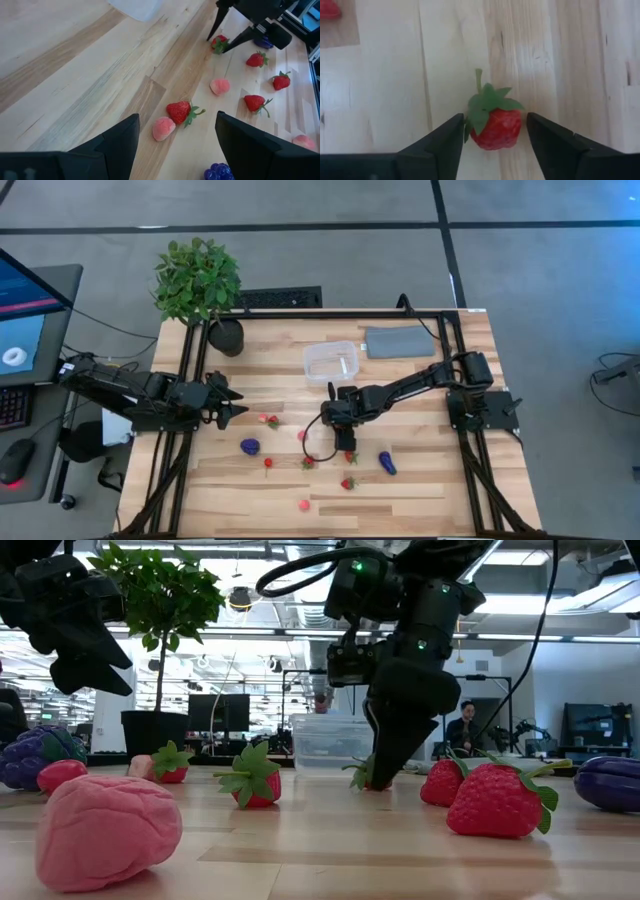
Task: Pick and placing Produce into tupperware
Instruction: Put the strawberry into the container
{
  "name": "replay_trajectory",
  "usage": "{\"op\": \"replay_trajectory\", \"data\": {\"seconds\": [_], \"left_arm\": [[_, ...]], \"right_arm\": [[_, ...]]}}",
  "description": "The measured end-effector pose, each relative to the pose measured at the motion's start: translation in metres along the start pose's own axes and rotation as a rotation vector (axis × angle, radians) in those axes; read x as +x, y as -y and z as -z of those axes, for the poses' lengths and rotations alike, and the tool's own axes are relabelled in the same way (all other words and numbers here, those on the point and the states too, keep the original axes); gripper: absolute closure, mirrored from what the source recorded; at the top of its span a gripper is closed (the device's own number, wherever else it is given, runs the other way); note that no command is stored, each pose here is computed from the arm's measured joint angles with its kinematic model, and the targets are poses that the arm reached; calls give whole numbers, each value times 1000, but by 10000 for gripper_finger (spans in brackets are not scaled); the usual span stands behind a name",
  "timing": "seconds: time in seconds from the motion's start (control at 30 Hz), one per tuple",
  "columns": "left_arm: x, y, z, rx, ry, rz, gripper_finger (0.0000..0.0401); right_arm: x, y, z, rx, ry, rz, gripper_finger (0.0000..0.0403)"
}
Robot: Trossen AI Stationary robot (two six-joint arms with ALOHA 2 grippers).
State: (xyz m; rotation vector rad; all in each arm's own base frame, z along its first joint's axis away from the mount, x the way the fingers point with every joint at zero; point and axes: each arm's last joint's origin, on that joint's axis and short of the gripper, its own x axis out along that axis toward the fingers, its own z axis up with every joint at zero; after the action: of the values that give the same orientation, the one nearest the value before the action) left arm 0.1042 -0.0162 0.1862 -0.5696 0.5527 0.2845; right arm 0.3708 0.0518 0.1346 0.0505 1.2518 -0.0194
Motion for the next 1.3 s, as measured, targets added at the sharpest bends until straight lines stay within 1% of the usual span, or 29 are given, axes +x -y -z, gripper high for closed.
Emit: {"op": "replay_trajectory", "data": {"seconds": [0.23, 0.37, 0.47, 0.63, 0.77, 0.93, 1.17, 1.23, 1.3], "left_arm": [[0, 0, 0, -1, 0, 0, 152], [0, 0, 0, -8, 0, 0, 152], [0, 0, 0, -11, 0, 0, 152], [0, 0, 0, -12, 0, 0, 152], [0, 0, 0, -12, 0, 0, 152], [0, 0, 0, -12, -2, 3, 152], [0, 0, 0, -33, -7, 8, 152], [0, 0, 0, -41, -7, 8, 152], [0, 0, 0, -41, -8, 9, 152]], "right_arm": [[0, 0, -1, 27, 12, -7, 223], [0, -1, -2, 47, 23, -9, 240], [0, -1, -3, 54, 26, -10, 239], [0, -1, -3, 83, 28, -11, 224], [0, -1, -5, 108, 48, -16, 230], [-4, -2, -10, 134, 102, -32, 243], [-12, -3, -17, 154, 178, -55, 224], [-16, -3, -17, 162, 185, -58, 225], [-20, -4, -23, 166, 239, -73, 230]]}}
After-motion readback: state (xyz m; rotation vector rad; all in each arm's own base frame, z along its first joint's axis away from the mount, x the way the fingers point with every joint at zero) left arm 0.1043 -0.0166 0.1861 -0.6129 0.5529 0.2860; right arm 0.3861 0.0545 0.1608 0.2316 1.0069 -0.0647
